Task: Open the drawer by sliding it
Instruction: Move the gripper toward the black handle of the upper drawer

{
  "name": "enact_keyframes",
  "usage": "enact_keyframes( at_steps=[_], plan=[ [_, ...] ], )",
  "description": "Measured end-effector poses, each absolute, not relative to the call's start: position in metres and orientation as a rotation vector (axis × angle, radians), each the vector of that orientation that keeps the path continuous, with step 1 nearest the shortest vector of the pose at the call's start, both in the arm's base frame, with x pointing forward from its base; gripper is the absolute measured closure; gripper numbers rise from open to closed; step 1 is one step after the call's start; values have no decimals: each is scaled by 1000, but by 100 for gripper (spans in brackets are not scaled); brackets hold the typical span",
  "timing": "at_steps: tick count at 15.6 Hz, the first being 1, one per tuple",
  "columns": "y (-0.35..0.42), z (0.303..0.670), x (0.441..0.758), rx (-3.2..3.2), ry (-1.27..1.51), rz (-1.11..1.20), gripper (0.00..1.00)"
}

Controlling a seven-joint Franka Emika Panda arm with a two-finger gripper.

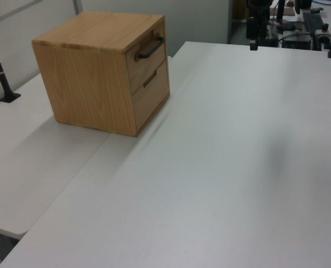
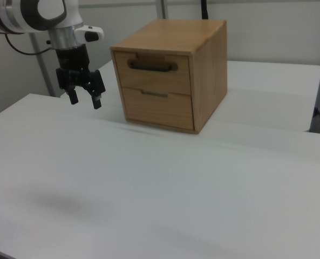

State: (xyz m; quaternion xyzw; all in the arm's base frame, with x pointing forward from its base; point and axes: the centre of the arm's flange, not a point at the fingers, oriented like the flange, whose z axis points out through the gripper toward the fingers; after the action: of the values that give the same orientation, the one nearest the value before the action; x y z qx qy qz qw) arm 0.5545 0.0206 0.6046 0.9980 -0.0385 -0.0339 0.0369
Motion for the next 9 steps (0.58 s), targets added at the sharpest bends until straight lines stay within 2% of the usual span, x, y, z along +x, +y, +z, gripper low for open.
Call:
enact_keyframes(
  at_steps=[5,9],
  plan=[
    [21,598,559,3015,-501,-100,0],
    [22,585,584,2943,-890,30,0]
  ],
)
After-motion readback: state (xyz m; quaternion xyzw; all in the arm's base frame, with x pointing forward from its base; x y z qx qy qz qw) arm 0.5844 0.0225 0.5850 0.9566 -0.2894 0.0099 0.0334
